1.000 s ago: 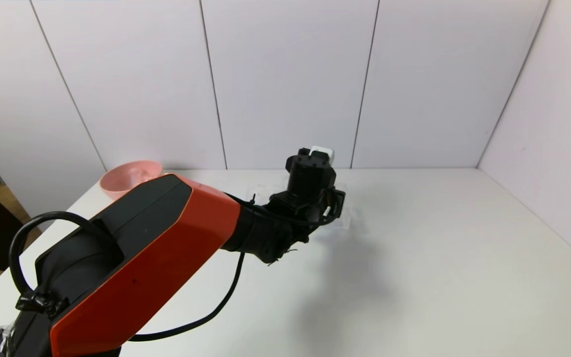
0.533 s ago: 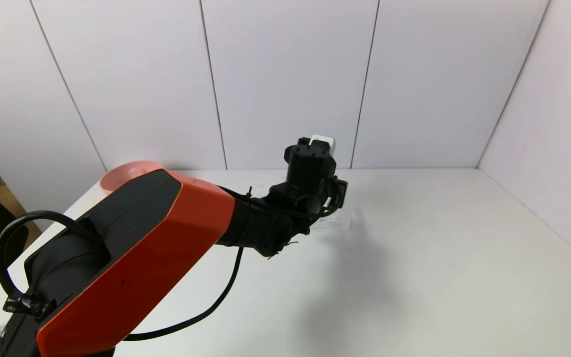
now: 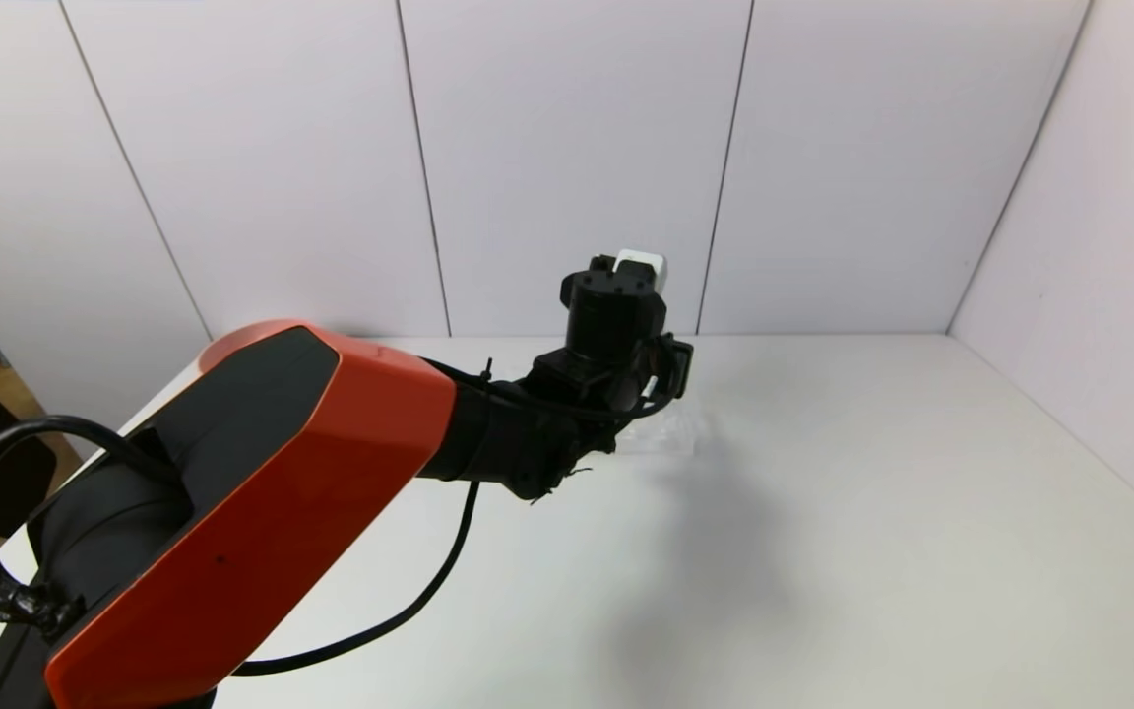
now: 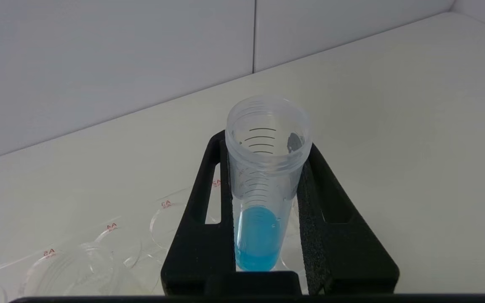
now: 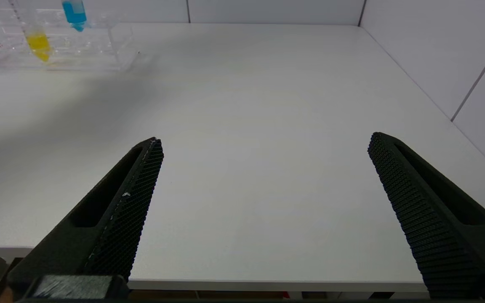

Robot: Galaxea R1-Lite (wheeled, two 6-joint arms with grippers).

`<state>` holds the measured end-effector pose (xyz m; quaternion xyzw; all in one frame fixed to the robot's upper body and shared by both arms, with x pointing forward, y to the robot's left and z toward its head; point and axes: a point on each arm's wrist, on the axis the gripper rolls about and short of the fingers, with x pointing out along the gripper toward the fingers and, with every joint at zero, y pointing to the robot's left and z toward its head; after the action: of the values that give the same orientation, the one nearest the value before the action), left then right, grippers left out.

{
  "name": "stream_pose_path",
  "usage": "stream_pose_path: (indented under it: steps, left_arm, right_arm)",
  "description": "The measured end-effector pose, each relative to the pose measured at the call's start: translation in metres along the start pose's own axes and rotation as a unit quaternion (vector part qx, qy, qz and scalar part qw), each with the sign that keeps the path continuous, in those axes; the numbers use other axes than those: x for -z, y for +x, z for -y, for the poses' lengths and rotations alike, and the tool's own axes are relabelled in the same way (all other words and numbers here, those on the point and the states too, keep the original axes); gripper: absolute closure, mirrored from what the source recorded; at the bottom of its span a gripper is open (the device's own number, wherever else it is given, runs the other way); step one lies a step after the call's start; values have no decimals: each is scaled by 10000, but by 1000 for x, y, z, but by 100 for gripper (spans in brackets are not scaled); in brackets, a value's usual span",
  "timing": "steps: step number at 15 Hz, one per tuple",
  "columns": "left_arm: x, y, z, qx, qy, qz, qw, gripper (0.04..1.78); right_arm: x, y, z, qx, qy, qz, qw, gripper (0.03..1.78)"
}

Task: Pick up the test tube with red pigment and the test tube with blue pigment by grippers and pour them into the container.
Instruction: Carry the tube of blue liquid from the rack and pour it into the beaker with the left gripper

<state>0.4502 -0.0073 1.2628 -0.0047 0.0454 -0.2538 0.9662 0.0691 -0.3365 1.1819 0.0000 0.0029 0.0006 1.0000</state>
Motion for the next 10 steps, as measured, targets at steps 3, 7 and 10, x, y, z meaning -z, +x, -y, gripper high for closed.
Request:
stream_pose_path:
  steps: [3,7,10]
  left_arm:
    - [-12,-4,1,101,-28,132,9999,137]
    - [-24,-9,-1,127,-58,263,9996,137]
    - [-32,-14,-2,116,-55,327,9994,137]
  right_arm:
    - [0,0,0,-2,0,0,10000,4]
    - [0,0,0,0,0,-2,10000,4]
    - [0,0,0,0,0,0,10000,4]
